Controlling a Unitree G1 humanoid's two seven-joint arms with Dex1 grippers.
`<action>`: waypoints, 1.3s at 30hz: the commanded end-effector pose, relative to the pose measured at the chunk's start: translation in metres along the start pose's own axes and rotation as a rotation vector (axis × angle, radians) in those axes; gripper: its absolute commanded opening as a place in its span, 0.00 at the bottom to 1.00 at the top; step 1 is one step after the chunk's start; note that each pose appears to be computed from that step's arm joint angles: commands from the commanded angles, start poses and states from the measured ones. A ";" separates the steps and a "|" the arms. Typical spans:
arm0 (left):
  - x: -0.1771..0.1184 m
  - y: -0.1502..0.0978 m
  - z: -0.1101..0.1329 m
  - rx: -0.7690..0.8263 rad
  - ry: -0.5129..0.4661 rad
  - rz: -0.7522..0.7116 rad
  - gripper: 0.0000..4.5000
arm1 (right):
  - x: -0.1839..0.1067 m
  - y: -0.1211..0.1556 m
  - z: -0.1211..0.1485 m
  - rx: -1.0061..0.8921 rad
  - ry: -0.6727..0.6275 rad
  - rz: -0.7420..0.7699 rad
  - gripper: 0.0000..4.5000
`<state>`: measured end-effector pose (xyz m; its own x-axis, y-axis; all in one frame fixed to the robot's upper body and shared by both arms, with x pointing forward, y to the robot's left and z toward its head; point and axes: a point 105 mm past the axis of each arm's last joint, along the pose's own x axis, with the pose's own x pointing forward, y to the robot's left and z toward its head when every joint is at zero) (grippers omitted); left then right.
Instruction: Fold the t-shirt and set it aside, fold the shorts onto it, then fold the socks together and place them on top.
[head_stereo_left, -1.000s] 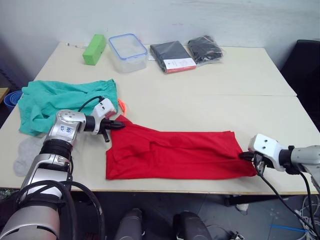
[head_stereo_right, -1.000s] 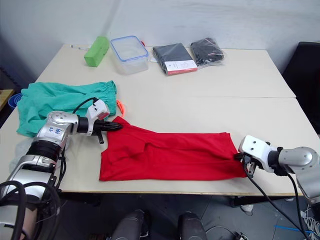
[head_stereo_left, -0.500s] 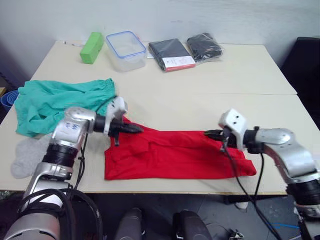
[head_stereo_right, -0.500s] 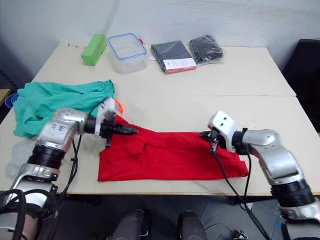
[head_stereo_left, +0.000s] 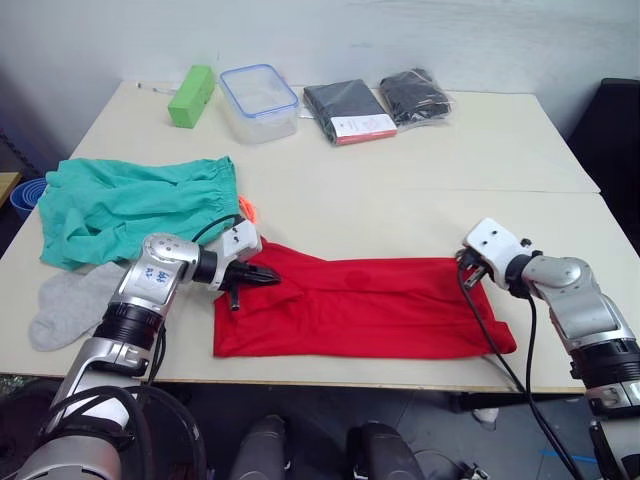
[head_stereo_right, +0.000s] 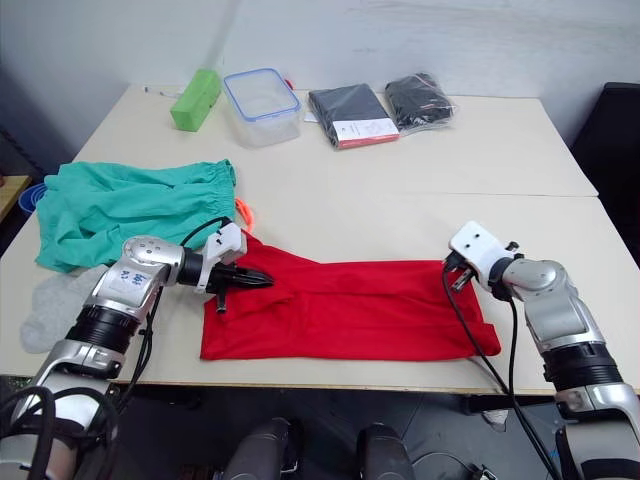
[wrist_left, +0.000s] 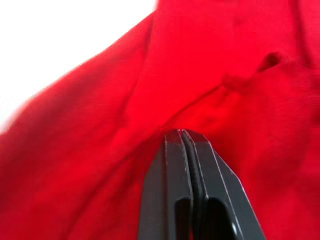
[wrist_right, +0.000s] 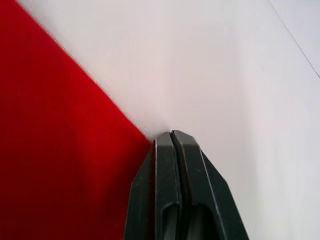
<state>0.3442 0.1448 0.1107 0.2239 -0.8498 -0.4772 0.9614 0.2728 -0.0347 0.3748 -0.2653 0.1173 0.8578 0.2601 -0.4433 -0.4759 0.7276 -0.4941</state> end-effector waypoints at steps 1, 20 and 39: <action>-0.013 -0.006 0.033 -0.022 -0.136 -0.049 0.01 | -0.012 0.002 0.021 0.069 -0.110 0.054 0.00; 0.019 0.043 -0.004 0.072 0.129 0.122 0.01 | -0.049 0.061 -0.028 0.032 0.079 0.254 0.00; -0.017 0.064 0.062 0.081 -0.163 0.195 0.01 | -0.069 0.021 0.025 0.115 -0.160 0.057 0.00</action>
<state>0.4173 0.1489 0.1535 0.4688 -0.8064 -0.3605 0.8793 0.4647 0.1040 0.3038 -0.2516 0.1448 0.8327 0.3933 -0.3897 -0.5340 0.7566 -0.3773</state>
